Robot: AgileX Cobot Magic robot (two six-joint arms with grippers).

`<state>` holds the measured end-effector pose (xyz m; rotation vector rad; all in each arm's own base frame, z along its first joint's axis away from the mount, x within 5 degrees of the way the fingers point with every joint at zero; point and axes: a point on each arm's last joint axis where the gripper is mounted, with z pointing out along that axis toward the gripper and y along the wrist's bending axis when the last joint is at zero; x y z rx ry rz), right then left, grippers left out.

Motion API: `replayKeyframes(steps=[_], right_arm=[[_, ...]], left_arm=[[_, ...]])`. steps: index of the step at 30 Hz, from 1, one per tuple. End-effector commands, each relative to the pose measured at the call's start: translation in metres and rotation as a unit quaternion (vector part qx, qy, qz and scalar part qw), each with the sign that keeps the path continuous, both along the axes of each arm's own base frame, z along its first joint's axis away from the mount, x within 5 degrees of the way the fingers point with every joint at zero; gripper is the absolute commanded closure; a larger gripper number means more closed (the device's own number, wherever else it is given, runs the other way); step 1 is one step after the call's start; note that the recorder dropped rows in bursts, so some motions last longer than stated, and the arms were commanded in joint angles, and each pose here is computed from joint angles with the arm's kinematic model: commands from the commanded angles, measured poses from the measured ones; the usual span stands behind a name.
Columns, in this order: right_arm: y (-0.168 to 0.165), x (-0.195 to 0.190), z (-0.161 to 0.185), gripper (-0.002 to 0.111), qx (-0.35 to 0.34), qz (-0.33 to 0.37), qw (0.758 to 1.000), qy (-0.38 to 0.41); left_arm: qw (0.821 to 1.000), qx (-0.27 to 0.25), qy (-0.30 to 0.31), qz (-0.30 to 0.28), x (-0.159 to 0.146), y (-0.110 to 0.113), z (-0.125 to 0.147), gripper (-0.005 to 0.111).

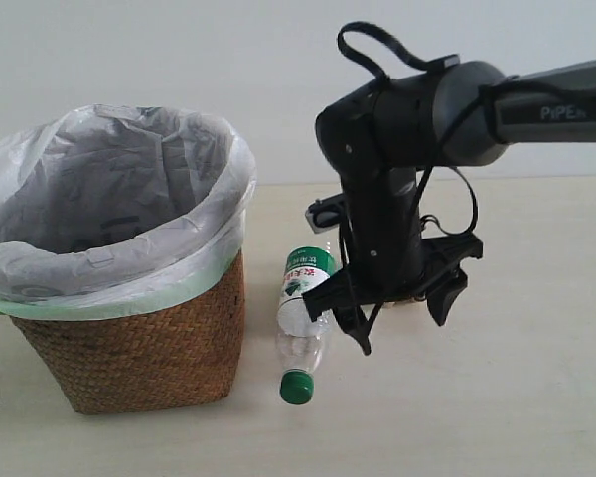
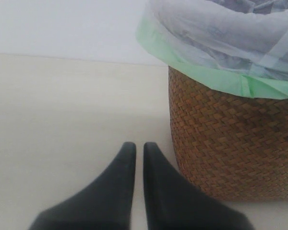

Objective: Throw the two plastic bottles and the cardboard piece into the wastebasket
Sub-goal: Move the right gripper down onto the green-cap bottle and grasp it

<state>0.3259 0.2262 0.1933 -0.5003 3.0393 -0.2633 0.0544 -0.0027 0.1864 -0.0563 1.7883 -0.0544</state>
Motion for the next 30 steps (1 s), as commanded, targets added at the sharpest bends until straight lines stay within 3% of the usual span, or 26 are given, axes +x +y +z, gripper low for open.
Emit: replayKeyframes(steps=[1, 9, 17, 24, 30], right_arm=[[-0.006, -0.005, 0.032, 0.035, 0.01, 0.022, 0.999, -0.036], [0.021, -0.031, 0.029, 0.035, 0.106, 0.096, 0.989, -0.032], [0.032, -0.026, 0.007, 0.035, 0.204, 0.06, 0.971, -0.111], [0.033, -0.013, 0.005, 0.035, 0.242, 0.013, 0.956, -0.162], [0.028, 0.0, -0.017, 0.035, 0.241, -0.026, 0.957, -0.159]], left_arm=[[1.0, -0.003, -0.001, 0.003, 0.0, 0.0, -0.001, 0.101], [1.0, -0.003, -0.001, 0.003, 0.0, 0.0, -0.001, 0.101], [1.0, -0.003, -0.001, 0.003, 0.0, 0.0, -0.001, 0.101], [1.0, -0.003, -0.001, 0.003, 0.0, 0.0, -0.001, 0.101], [1.0, -0.003, -0.001, 0.003, 0.0, 0.0, -0.001, 0.101]])
